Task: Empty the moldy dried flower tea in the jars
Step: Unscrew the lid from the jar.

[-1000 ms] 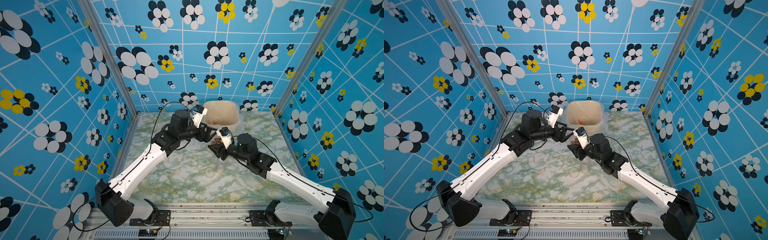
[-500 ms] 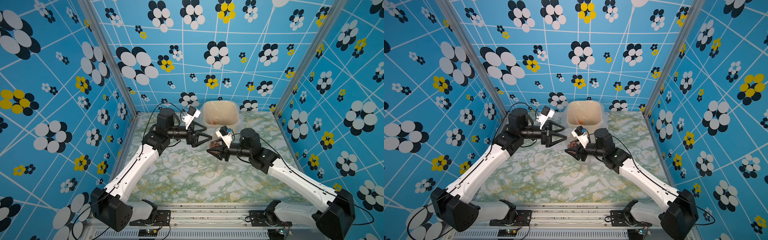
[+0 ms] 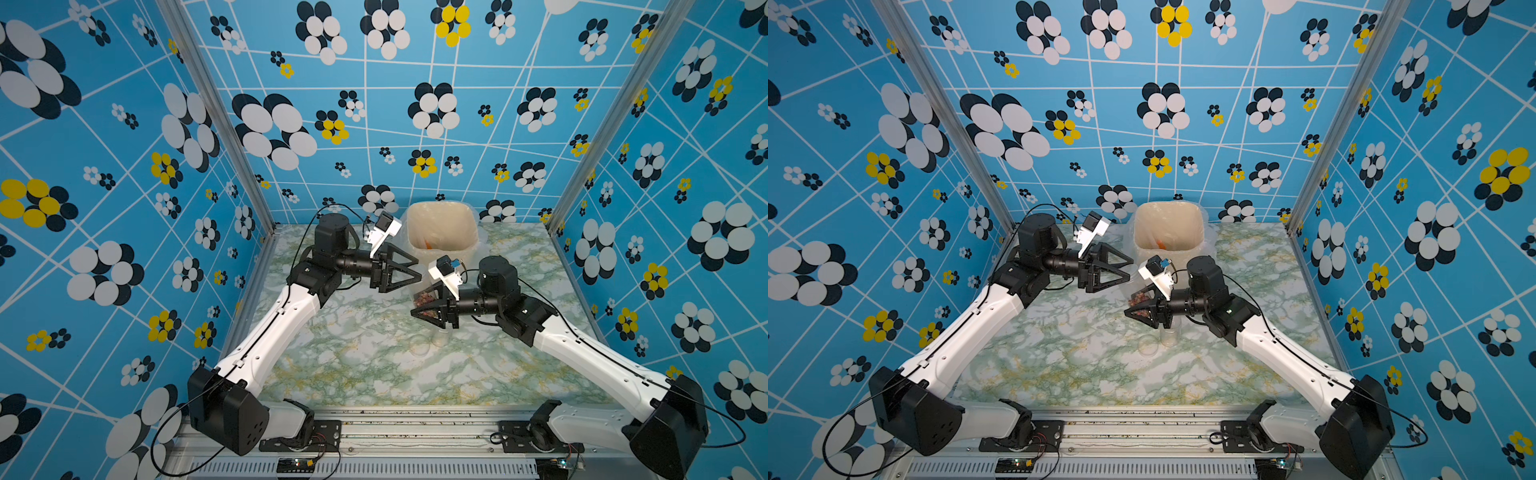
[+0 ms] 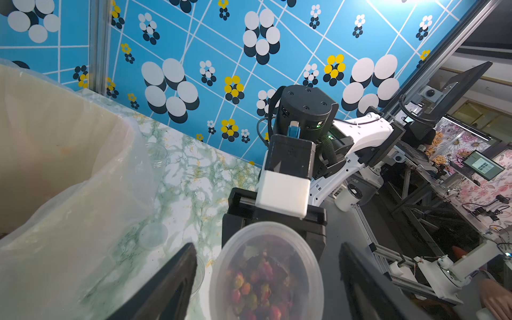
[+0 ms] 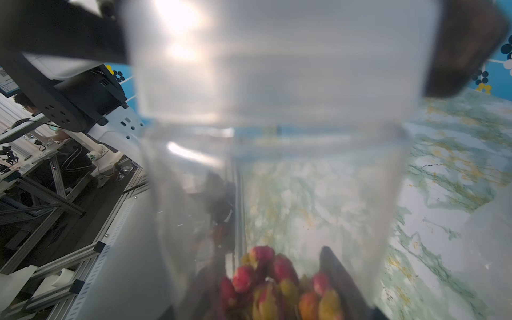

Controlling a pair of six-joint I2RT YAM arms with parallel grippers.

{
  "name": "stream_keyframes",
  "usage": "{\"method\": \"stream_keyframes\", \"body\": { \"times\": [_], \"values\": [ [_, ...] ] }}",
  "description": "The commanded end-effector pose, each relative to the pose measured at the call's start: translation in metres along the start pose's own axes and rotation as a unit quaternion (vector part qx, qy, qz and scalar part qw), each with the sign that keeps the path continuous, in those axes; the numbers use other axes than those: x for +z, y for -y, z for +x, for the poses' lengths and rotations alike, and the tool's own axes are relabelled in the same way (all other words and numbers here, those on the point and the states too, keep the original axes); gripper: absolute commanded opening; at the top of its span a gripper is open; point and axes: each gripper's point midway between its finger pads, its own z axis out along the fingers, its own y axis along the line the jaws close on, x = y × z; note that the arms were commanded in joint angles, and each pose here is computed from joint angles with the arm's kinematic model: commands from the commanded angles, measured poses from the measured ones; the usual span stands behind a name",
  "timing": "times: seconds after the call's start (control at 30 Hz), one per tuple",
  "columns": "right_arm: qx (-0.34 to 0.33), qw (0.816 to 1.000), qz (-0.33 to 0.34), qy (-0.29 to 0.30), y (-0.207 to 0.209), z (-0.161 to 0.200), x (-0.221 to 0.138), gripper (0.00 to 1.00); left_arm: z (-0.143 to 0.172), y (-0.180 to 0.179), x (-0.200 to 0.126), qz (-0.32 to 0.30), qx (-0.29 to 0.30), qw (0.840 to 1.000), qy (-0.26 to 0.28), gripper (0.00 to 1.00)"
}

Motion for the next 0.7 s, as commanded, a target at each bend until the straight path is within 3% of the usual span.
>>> {"method": "stream_keyframes", "body": {
  "times": [0.0,0.2,0.47,0.67],
  "values": [
    [-0.013,1.000,-0.014,0.020,-0.006,-0.017,-0.002,0.00,0.002,-0.001,-0.001,0.003,0.003,1.000,-0.001,0.80],
    [-0.013,1.000,-0.013,0.021,-0.006,-0.018,-0.001,0.00,0.005,-0.007,-0.001,-0.008,-0.004,1.000,-0.003,0.72],
    [-0.008,1.000,-0.006,0.020,-0.002,-0.017,0.000,0.00,0.003,-0.019,-0.002,-0.046,-0.009,0.999,0.006,0.51],
    [-0.009,0.993,0.114,0.023,0.038,-0.017,-0.006,0.00,-0.002,-0.041,-0.001,-0.138,-0.022,0.990,0.028,0.38]
  ]
}}
